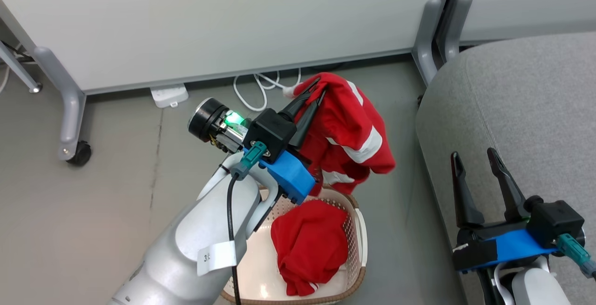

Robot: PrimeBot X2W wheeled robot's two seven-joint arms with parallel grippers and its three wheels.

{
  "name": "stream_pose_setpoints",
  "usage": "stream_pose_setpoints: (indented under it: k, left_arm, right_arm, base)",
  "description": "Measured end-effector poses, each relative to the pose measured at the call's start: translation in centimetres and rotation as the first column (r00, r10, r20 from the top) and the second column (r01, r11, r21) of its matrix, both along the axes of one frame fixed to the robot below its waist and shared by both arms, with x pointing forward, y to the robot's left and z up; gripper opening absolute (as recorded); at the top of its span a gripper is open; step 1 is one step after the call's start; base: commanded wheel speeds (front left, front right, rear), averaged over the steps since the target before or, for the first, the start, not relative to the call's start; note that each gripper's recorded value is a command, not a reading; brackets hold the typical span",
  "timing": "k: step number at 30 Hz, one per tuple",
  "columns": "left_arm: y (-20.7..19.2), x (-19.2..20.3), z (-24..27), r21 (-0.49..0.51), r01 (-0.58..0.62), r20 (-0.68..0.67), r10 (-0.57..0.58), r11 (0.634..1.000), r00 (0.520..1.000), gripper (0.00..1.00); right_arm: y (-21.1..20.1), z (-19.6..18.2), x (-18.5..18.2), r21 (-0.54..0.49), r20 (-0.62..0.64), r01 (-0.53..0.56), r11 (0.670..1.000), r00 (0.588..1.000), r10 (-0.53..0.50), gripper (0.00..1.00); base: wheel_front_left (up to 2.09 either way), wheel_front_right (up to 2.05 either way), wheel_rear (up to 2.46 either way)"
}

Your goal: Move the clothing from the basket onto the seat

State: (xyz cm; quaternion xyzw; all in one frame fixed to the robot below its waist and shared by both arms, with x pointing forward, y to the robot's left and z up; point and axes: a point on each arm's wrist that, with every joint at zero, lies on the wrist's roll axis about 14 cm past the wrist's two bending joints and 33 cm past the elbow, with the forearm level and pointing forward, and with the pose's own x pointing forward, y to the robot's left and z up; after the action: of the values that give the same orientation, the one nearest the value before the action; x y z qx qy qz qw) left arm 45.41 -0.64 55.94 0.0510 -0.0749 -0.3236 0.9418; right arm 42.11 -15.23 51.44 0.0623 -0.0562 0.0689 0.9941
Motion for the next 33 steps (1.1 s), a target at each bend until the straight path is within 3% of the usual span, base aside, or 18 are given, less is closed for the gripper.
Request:
stream_pose_setpoints:
  k: [7, 18, 33]
  left_arm:
    - [-0.2, -1.4, 2.9, -0.018, 0.011, 0.069, -0.010, 1.000, 0.998, 0.00]
    - [0.0, -2.2, 3.1, -0.013, 0.012, 0.076, -0.011, 1.000, 0.997, 0.00]
    - [-0.1, -2.1, 2.5, -0.011, 0.015, 0.062, -0.014, 1.000, 0.998, 0.00]
  right_arm:
    - [0.1, 0.8, -1.3, 0.018, 0.016, -0.004, 1.000, 1.000, 0.004, 1.00]
    - [0.7, 1.0, -2.0, 0.023, 0.020, -0.022, 0.999, 1.000, 0.021, 1.00]
    - [6.8, 0.1, -2.8, -0.088, -0.004, -0.241, 0.966, 0.970, 0.242, 1.00]
  base:
    - [0.00, 0.00, 0.00]
    - [0.00, 0.00, 0.00]
    - [0.00, 0.00, 0.00]
